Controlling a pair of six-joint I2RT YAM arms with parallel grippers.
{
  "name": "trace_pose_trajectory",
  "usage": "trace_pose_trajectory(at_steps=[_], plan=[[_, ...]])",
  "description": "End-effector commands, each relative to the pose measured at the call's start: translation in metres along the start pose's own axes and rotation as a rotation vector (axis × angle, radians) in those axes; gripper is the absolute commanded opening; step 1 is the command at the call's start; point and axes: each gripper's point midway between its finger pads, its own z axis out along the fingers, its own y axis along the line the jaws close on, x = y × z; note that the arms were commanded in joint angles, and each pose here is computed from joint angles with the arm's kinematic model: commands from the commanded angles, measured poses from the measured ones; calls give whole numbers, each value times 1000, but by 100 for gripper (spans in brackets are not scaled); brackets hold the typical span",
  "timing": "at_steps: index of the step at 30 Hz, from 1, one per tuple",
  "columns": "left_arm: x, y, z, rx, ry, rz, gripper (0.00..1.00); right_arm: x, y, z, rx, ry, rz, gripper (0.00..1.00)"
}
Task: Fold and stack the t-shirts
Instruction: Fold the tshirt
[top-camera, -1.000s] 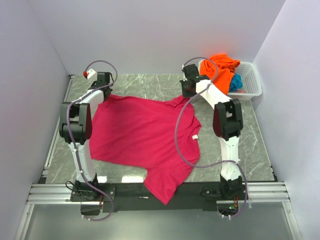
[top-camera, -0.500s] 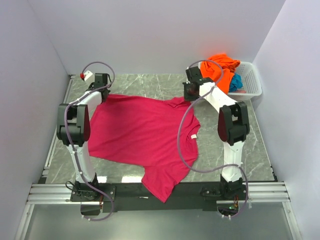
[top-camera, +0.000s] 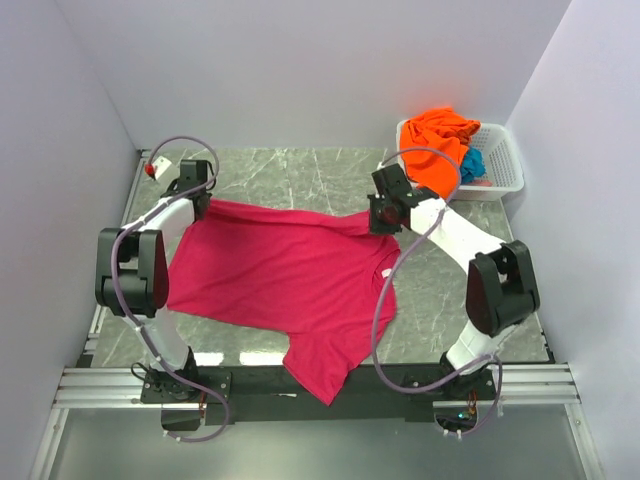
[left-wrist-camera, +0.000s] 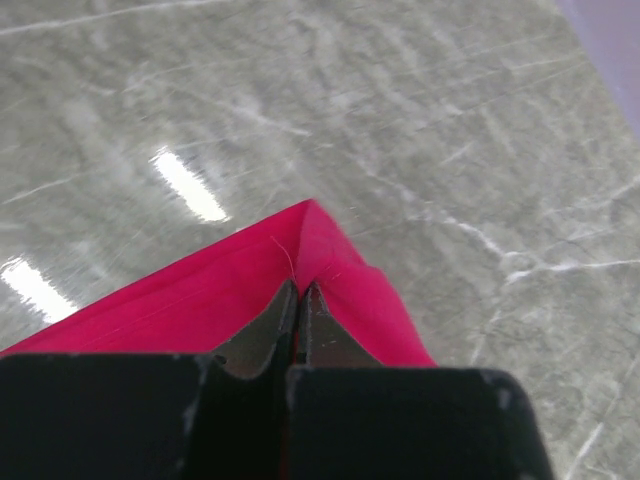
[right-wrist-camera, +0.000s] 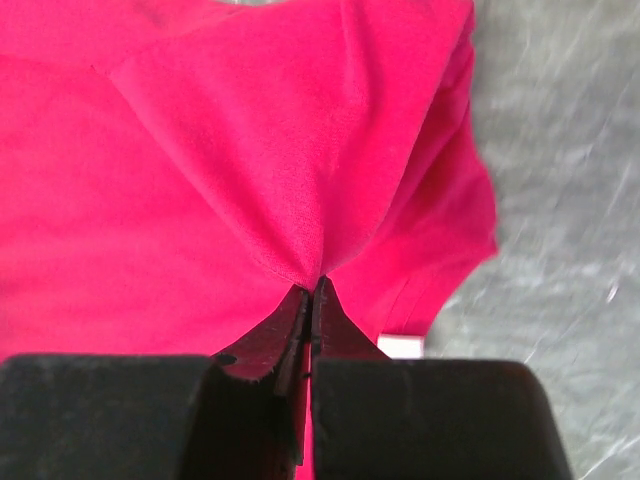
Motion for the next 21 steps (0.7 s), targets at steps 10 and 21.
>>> trace_pose_trajectory(at_steps=[10, 21], plan=[[-25, 33, -17, -94, -21, -81, 1, 32, 4, -49, 26, -72, 115, 0], [-26, 42, -36, -95, 4, -79, 1, 57, 9, -61, 79, -86, 168, 1]])
